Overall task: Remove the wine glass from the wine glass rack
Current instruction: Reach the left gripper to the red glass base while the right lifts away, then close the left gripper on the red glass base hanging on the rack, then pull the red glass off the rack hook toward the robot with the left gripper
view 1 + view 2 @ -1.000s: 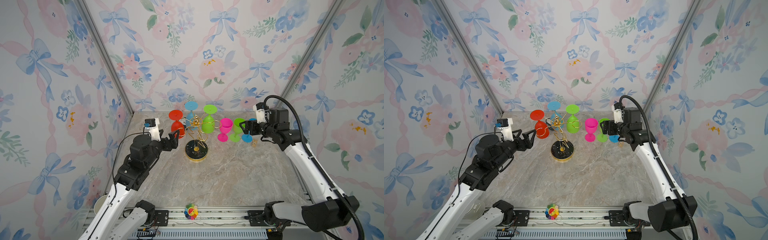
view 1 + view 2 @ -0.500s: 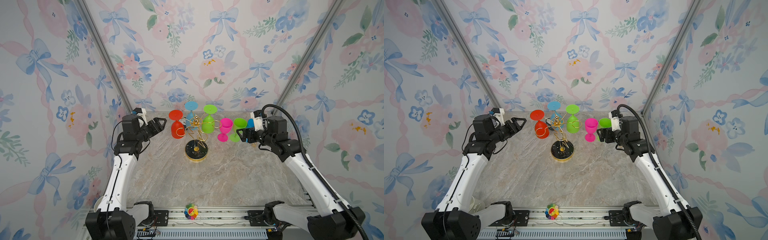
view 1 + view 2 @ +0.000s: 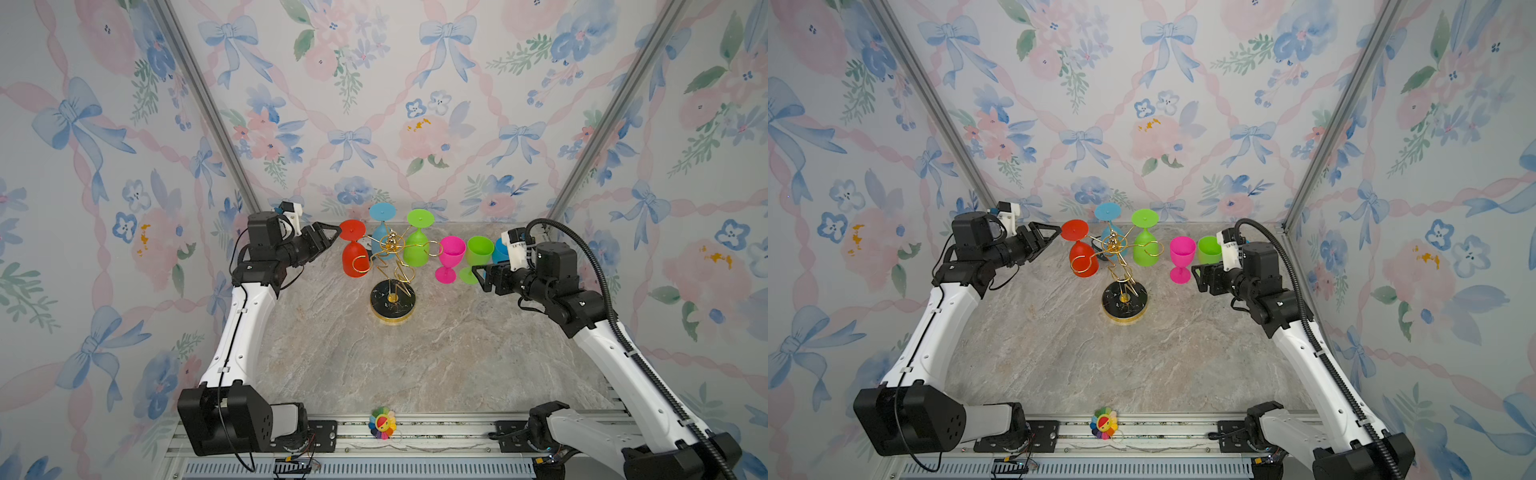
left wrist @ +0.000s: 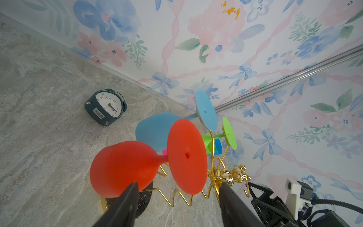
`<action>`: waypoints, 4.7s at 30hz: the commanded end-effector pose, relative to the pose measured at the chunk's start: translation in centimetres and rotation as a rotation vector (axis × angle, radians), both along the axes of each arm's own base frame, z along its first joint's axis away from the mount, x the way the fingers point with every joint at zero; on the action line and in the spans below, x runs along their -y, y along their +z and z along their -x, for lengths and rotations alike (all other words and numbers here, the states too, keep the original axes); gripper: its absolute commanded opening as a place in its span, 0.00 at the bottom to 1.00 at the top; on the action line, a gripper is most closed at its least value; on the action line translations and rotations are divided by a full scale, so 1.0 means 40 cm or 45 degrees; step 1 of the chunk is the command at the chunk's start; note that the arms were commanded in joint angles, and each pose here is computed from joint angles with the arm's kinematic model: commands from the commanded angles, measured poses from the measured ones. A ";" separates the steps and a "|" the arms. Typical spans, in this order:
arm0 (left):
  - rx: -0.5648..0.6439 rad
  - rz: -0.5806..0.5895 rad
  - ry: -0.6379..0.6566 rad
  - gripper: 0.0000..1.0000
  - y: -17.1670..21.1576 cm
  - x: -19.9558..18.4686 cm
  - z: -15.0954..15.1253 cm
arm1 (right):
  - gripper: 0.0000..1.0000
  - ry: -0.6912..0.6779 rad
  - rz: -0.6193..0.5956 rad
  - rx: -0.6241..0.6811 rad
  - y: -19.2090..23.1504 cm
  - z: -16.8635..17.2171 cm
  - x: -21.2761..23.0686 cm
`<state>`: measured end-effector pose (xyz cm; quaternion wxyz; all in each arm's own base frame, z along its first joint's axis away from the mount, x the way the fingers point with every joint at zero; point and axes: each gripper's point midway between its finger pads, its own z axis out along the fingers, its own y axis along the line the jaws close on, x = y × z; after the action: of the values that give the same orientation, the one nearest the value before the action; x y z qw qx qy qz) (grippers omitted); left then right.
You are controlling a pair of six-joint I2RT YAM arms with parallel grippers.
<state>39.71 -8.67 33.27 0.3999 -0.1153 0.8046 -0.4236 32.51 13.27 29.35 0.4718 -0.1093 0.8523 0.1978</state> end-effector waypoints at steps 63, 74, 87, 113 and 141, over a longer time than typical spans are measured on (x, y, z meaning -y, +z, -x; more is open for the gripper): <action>-0.030 0.121 -0.150 0.05 0.050 0.070 -0.043 | 0.88 -0.007 -0.038 0.015 -0.024 0.023 -0.024; -0.036 0.146 -0.187 0.00 0.058 0.087 -0.023 | 0.88 -0.006 -0.031 0.007 -0.032 0.021 -0.027; -0.036 0.159 -0.265 0.00 0.064 0.128 -0.009 | 0.88 -0.011 -0.030 0.009 -0.028 0.025 -0.029; -0.039 0.148 -0.287 0.00 0.060 0.148 -0.106 | 0.89 -0.015 -0.010 0.016 -0.028 0.027 -0.029; -0.036 0.148 -0.356 0.00 0.056 0.184 -0.094 | 0.89 -0.009 -0.012 0.016 -0.035 0.021 -0.039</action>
<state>43.38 -15.63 34.45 0.3075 -0.0536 0.7987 -0.5145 31.85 14.91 27.79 0.4710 -0.1076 0.8520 0.2015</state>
